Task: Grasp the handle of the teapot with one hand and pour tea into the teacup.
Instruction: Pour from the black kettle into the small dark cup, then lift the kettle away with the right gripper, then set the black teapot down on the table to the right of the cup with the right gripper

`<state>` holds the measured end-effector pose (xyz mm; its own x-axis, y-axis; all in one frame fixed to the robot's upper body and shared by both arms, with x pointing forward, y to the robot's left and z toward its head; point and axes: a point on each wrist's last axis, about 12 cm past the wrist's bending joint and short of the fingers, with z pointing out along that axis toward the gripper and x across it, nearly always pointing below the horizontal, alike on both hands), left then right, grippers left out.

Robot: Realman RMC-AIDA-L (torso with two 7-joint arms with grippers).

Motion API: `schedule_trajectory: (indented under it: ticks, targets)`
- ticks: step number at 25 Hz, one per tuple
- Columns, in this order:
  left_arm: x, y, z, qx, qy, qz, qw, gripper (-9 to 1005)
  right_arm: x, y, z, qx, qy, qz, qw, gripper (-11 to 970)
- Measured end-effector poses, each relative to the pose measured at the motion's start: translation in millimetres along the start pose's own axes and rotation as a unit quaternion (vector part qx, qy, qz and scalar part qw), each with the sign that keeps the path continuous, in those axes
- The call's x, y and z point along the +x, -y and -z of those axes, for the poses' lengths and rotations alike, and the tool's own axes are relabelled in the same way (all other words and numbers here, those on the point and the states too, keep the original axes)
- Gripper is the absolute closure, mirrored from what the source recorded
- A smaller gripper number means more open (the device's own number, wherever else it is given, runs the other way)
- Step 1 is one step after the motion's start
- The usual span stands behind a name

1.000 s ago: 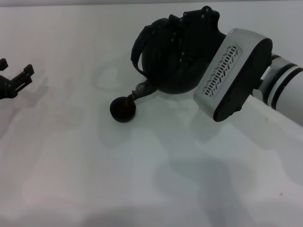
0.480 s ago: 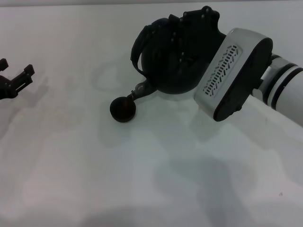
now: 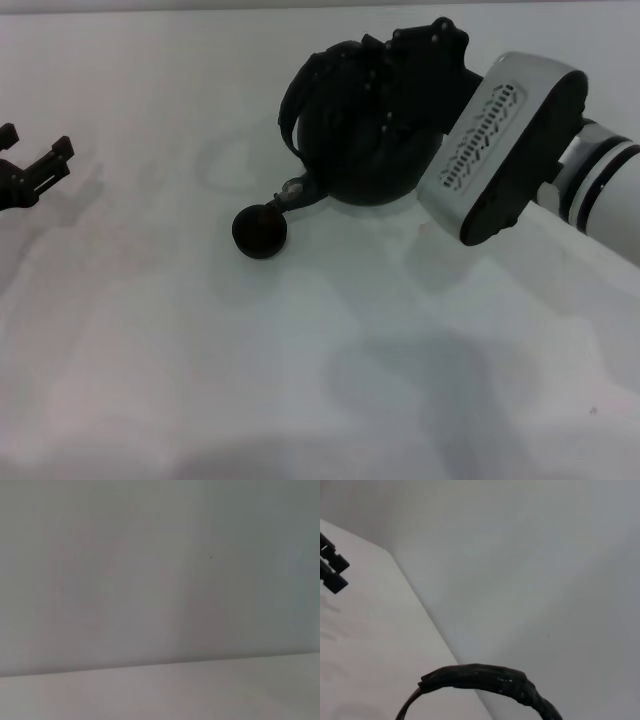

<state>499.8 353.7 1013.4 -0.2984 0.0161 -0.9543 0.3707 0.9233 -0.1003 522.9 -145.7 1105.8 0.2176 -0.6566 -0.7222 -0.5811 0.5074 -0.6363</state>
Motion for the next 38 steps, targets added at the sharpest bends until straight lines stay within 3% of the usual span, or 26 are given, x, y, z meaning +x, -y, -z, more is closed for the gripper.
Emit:
schedule_trajectory:
  ticks: [7,12,16,20,30,38]
  targets:
    - [0,0.0,0,0.000,0.000,-0.004,1.000,202,21,4.6,1,-0.010,-0.005,-0.092,0.996,856]
    - [0,0.0,0,0.000,0.000,-0.004,1.000,202,39,19.9,8,-0.013,0.030,-0.193,0.981,857]
    - [0,0.1,0,0.000,0.000,-0.004,1.000,202,51,34.8,20,-0.001,0.054,-0.230,0.972,857]
    - [0,0.4,0,0.001,-0.001,-0.004,1.000,201,64,39.8,30,0.008,0.053,-0.247,0.968,857]
    - [0,1.0,-1,0.002,-0.001,-0.003,1.000,202,86,19.1,41,-0.015,0.039,-0.218,0.975,858]
    - [-1,2.5,-4,0.006,0.000,-0.002,1.000,201,102,20.0,53,-0.017,0.048,-0.232,0.971,859]
